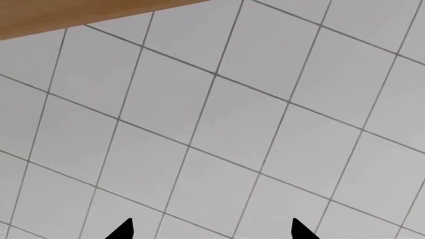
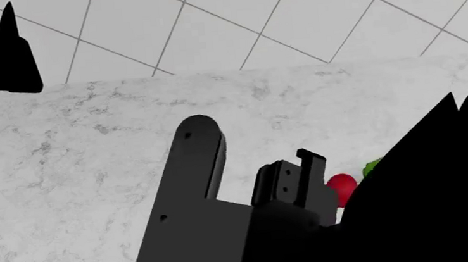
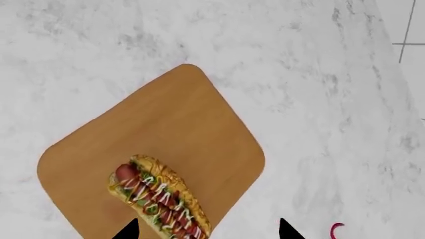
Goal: Clear the non-vegetable object off the cutting board and place the vegetables onto it.
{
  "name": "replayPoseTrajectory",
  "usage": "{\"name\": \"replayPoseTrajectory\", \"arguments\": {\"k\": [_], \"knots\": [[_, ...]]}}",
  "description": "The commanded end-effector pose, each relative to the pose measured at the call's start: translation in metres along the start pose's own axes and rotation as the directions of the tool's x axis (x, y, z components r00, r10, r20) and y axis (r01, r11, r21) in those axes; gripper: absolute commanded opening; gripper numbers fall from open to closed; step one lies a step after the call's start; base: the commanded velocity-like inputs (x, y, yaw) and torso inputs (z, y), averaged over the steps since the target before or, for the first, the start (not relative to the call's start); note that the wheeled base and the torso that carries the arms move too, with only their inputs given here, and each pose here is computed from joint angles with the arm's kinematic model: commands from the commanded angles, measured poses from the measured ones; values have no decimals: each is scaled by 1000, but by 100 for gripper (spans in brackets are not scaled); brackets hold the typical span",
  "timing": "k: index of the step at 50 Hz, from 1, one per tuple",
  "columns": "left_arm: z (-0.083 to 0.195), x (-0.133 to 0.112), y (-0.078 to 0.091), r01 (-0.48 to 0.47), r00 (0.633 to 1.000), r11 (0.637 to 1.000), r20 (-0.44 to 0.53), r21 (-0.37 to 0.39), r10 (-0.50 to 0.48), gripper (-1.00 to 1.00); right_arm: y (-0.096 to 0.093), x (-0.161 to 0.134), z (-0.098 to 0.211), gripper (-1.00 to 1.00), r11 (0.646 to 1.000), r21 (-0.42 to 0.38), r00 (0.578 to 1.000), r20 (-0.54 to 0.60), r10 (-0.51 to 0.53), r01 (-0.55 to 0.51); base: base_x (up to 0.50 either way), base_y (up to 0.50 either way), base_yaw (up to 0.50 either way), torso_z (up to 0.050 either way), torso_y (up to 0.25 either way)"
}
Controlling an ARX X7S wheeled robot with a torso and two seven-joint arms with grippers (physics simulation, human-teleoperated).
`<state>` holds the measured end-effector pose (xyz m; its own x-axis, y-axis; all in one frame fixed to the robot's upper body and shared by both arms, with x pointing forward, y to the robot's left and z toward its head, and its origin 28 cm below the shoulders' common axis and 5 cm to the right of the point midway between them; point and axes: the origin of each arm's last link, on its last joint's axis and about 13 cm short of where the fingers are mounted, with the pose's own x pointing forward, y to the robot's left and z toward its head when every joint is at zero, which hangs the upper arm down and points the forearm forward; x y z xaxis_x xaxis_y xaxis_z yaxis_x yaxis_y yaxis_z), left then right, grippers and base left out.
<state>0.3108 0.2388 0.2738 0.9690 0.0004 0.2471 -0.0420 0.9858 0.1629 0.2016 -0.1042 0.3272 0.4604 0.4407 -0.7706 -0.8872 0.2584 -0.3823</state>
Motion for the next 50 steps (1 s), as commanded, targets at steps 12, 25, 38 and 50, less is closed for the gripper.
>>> {"name": "replayPoseTrajectory", "arguments": {"k": [12, 25, 38, 50], "knots": [[4, 0, 1, 21, 1000, 1000, 11, -20, -21, 100, -4, 18, 10, 100, 991, -58, 992, -43, 115, -118, 0, 0, 0, 0, 0], [2, 0, 2, 20, 1000, 1000, 10, -19, -19, 100, -5, 33, 10, 100, 984, -77, 985, -73, 153, -159, 0, 0, 0, 0, 0], [4, -2, 4, 15, 1000, 1000, 15, -26, -15, 100, -2, 44, 16, 100, 980, -98, 982, -83, 168, -176, 0, 0, 0, 0, 0], [4, 1, 5, 11, 1000, 1000, 13, -26, -11, 100, 0, 58, 12, 100, 974, -92, 976, -87, 201, -209, 0, 0, 0, 0, 0]]}}
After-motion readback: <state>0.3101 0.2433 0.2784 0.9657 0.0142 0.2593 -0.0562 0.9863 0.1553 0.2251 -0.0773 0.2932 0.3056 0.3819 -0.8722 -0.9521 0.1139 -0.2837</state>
